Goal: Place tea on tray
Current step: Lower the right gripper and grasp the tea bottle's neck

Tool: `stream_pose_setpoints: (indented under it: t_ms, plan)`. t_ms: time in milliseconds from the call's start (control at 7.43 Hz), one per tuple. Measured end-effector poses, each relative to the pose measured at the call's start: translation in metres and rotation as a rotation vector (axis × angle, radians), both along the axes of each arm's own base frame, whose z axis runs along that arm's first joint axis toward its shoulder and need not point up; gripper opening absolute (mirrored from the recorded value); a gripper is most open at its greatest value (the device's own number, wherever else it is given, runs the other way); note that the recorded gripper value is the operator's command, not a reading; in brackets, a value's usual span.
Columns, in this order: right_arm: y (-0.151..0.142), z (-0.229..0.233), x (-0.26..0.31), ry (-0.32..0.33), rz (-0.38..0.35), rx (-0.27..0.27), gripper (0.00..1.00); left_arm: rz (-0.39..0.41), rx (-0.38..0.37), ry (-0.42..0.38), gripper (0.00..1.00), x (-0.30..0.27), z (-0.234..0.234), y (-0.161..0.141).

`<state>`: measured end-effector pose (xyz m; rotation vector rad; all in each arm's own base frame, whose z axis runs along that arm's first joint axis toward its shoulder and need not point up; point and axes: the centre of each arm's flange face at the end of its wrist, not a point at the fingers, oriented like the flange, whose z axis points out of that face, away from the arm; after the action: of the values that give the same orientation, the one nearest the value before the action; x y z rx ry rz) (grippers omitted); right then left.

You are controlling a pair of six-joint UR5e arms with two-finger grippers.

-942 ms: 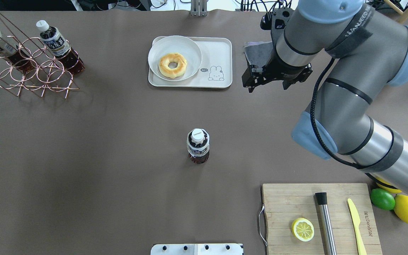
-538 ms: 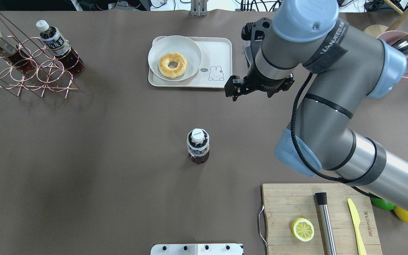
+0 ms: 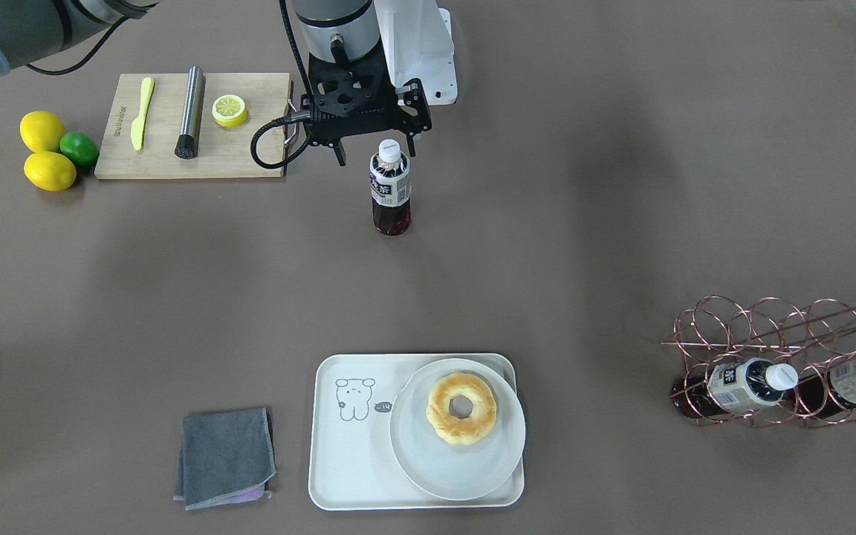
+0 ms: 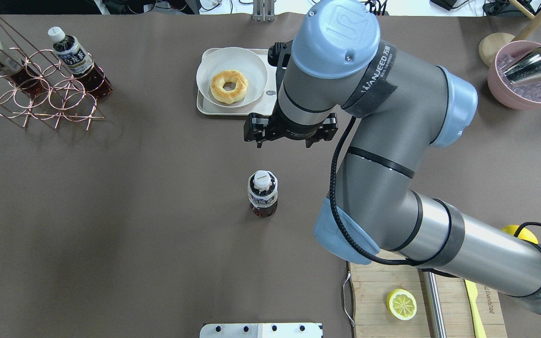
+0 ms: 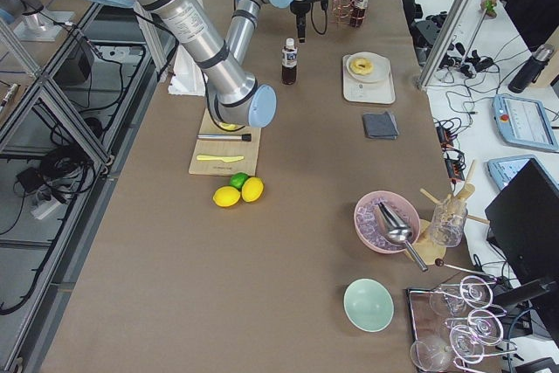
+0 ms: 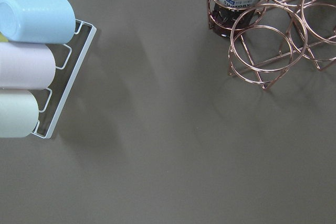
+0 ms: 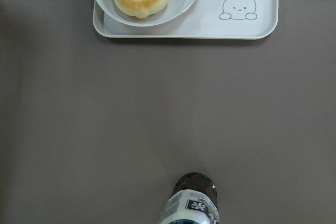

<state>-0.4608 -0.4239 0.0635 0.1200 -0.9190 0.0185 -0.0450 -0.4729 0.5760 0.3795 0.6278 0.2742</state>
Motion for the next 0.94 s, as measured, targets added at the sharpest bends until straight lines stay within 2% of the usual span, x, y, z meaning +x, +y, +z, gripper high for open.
stream_pose_setpoints:
  t_ms: [942]
  plan:
    - [0.021,0.007,-0.029,0.079,-0.005,0.012,1.00,0.000,-0.011,-0.001,0.98,0.000,0.007,0.001]
